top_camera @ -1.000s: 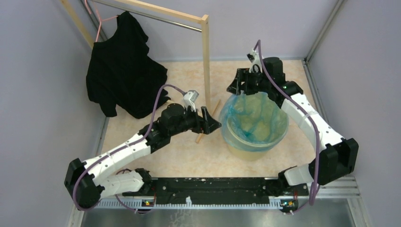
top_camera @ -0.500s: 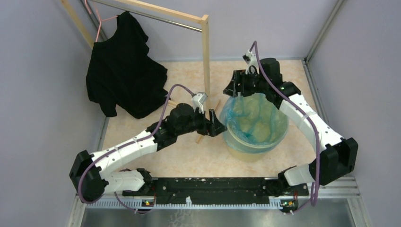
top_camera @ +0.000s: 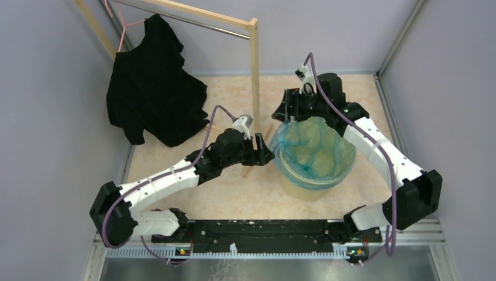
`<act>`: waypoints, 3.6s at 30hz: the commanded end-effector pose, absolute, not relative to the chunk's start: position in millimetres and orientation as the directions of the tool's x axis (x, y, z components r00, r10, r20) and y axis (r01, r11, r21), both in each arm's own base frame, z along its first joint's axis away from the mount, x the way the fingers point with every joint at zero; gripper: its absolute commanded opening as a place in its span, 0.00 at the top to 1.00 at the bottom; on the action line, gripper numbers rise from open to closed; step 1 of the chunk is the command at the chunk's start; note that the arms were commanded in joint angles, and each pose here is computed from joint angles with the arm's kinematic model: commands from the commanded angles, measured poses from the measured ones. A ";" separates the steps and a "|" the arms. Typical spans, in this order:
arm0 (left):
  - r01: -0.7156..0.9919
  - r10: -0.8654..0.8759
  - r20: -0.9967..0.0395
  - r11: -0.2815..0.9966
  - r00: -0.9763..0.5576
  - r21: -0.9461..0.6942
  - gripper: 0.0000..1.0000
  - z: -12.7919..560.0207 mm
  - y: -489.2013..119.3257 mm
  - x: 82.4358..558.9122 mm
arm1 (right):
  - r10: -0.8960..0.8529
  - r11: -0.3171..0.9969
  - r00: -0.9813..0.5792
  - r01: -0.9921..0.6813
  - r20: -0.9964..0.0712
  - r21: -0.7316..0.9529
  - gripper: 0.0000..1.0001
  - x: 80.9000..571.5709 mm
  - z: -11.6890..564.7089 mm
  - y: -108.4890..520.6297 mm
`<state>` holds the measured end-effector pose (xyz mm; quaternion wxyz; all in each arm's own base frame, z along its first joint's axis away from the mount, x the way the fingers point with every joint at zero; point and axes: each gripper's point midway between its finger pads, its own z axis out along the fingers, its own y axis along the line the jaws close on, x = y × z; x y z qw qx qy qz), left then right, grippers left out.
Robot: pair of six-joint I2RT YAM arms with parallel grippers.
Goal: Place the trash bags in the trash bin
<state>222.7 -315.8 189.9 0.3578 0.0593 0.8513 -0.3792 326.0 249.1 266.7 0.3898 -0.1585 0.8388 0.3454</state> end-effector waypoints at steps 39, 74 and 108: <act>0.452 -0.154 -0.663 0.618 -0.733 -0.643 0.10 213.5 -319.3 192.2 | -0.036 0.881 -0.505 -0.423 -0.862 0.211 0.03 267.7 334.3 166.6; 0.470 -0.050 -0.663 0.665 -0.747 -0.581 0.38 169.7 -329.8 199.7 | 0.061 0.881 -0.561 -0.358 -0.825 0.309 0.26 315.8 200.4 198.2; 0.569 -0.058 -0.791 0.662 -0.610 -0.488 0.03 211.1 -297.2 194.8 | -0.023 0.987 -0.807 -0.112 -0.590 0.115 0.06 255.3 92.7 158.6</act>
